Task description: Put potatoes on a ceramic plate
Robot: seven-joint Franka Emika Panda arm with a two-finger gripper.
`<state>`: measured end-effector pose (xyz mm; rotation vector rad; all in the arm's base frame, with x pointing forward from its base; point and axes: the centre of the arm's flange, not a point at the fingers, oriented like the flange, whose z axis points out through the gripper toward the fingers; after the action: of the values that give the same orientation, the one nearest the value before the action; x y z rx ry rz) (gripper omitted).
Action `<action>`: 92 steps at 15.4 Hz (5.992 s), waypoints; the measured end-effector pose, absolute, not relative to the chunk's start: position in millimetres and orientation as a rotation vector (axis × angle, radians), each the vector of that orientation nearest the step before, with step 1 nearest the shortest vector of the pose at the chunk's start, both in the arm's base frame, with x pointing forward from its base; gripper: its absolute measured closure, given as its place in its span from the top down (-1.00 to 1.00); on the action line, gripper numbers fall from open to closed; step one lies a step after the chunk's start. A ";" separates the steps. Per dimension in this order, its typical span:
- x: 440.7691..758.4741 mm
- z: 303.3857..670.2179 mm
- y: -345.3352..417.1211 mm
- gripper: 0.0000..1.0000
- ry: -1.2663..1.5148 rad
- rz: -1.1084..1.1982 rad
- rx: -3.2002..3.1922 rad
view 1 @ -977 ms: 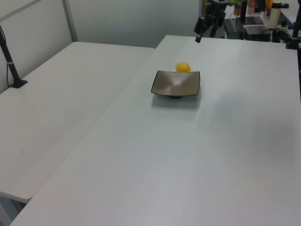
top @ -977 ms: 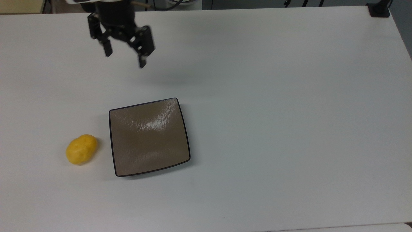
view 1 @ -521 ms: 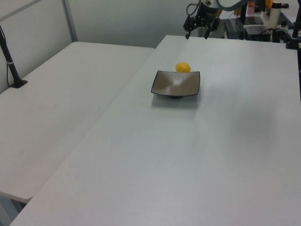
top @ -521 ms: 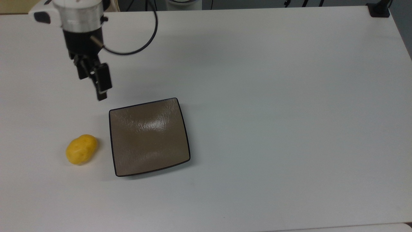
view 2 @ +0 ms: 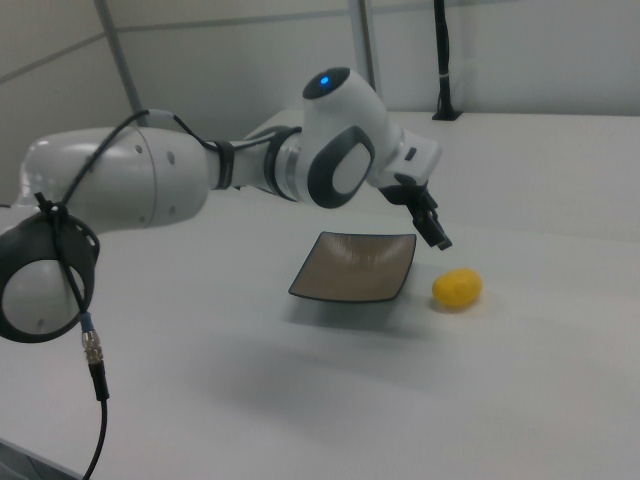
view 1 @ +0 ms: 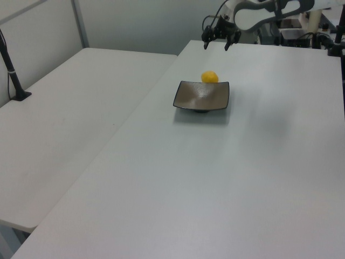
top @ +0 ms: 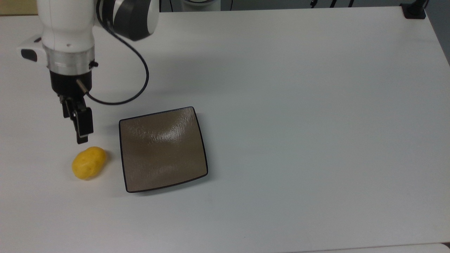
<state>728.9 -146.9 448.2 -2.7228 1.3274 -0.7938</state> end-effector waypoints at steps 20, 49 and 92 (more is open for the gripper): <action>761.3 316.3 -171.5 0.99 1.322 -0.736 -2.872; 751.1 381.8 -19.7 0.43 1.036 -0.488 -3.028; 555.6 545.4 55.9 1.00 0.042 -0.062 -3.080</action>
<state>555.6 55.9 545.4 -3.0800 0.0422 -0.0624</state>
